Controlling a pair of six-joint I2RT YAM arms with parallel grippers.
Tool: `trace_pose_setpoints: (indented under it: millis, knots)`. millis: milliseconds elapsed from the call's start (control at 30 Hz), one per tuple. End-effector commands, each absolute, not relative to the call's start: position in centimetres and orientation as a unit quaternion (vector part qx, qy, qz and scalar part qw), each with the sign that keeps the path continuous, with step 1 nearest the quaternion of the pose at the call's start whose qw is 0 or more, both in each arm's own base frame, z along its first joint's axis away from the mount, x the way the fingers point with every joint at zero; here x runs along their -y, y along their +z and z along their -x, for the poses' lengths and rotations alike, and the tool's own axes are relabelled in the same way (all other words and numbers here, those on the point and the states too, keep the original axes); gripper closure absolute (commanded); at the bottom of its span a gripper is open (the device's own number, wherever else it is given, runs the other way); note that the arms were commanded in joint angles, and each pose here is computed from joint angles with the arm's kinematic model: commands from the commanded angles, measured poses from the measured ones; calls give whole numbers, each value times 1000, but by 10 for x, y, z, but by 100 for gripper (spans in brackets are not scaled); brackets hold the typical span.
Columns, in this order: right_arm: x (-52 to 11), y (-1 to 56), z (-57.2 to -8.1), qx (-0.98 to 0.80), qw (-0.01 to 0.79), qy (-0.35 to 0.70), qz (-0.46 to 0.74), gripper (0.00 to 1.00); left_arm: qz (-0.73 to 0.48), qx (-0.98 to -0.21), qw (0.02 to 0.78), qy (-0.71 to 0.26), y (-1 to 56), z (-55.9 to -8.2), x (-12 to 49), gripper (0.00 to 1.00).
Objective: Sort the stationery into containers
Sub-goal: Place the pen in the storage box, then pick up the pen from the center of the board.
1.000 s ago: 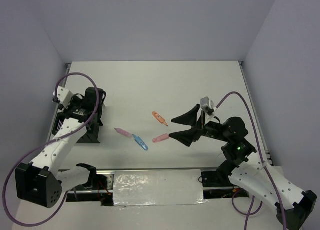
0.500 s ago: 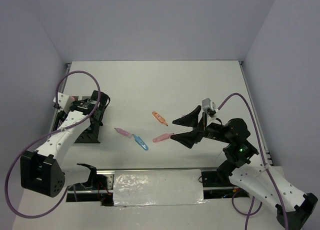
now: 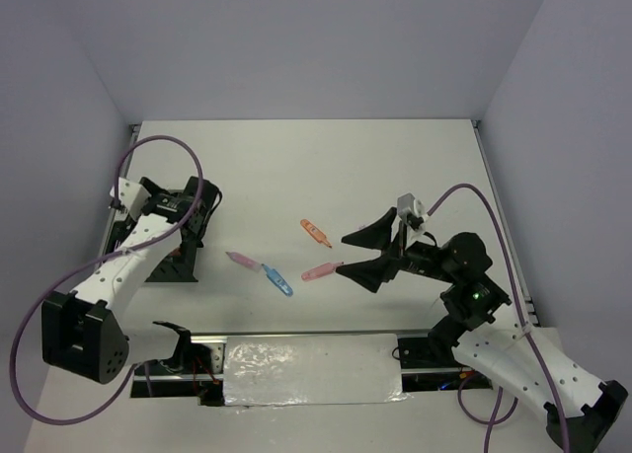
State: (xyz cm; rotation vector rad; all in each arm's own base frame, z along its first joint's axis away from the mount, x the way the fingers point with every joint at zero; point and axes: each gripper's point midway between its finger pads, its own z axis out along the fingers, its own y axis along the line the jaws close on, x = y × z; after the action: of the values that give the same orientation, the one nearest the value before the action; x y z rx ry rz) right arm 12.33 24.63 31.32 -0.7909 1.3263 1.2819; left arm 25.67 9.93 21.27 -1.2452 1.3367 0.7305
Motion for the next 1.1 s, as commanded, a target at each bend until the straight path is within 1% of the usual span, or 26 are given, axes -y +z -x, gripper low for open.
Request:
trace_pose_setpoints:
  millis: [0, 33, 67, 100, 133, 167, 200, 233, 267, 300, 333, 367, 400, 467, 500, 533, 567, 633, 667, 700, 767, 800, 867, 933, 1000, 1067]
  knots:
    - [-249, 296, -151, -604, 540, 500, 305, 21, 490, -581, 579, 296, 250, -269, -83, 1]
    - [-253, 279, -166, -642, 520, 482, 291, 20, 490, -582, 594, 263, 259, -278, -71, 1]
    - [-254, 269, -176, -664, 512, 467, 279, 20, 450, -629, 574, 269, 259, -280, -64, 1]
    - [-253, 255, -194, -697, 510, 434, 256, 20, 469, -610, 610, 188, 284, -298, -53, 1]
    - [-257, 229, -210, -745, 474, 401, 244, 18, 386, -670, 600, 207, 280, -300, -48, 1]
    - [-258, 217, -220, -766, 461, 378, 239, 16, 346, -704, 612, 99, 288, -311, -20, 1]
    - [-255, 203, -234, -790, 457, 337, 229, 14, 314, -720, 616, 58, 293, -317, -6, 1]
    - [-260, 183, -244, -818, 429, 306, 230, 9, 294, -723, 624, 24, 312, -321, 3, 1]
    - [-263, 175, -248, -829, 422, 285, 233, 9, 244, -764, 597, 7, 304, -323, 20, 1]
    - [-263, 167, -255, -840, 417, 262, 228, 9, 212, -785, 582, -1, 305, -325, 29, 1]
    - [-264, 156, -266, -855, 408, 233, 219, 9, 180, -793, 581, -23, 325, -328, 41, 1]
    - [-265, 152, -271, -861, 404, 224, 213, 9, 116, -833, 540, -15, 306, -329, 53, 1]
    - [-265, 148, -275, -868, 400, 214, 200, 9, 62, -851, 518, -67, 304, -326, 78, 1]
    - [-270, 139, -286, -880, 388, 199, 186, 9, 2, -860, 500, -98, 302, -318, 96, 1]
    - [-270, 136, -290, -885, 385, 189, 178, 9, -3, -858, 503, -104, 302, -314, 98, 1]
    - [-271, 131, -294, -891, 380, 179, 174, 9, -9, -862, 497, -100, 289, -309, 96, 1]
    - [-271, 129, -296, -893, 379, 175, 168, 9, -14, -851, 514, -106, 294, -304, 95, 1]
    - [-268, 122, -299, -900, 373, 160, 156, 9, -37, -857, 501, -114, 276, -292, 97, 1]
    - [-269, 120, -297, -900, 369, 165, 161, 10, -42, -853, 505, -123, 275, -284, 98, 1]
    - [-275, 120, -293, -895, 370, 181, 172, 11, -44, -858, 496, -127, 258, -280, 99, 1]
    - [-283, 118, -283, -894, 358, 199, 181, 11, -30, -852, 504, -138, 251, -271, 98, 1]
    - [-284, 116, -276, -899, 353, 191, 177, 11, -8, -857, 498, -131, 232, -270, 93, 1]
    - [-273, 115, -278, -908, 367, 159, 122, 11, 8, -861, 495, -118, 226, -265, 85, 1]
    - [-280, 114, -268, -908, 373, 159, 103, 11, 32, -864, 493, -95, 222, -264, 74, 1]
    - [-294, 116, -258, -904, 369, 181, 115, 13, 48, -866, 490, -84, 221, -264, 69, 1]
    - [-330, 116, -233, -889, 345, 230, 194, 15, 62, -867, 489, -70, 220, -265, 63, 1]
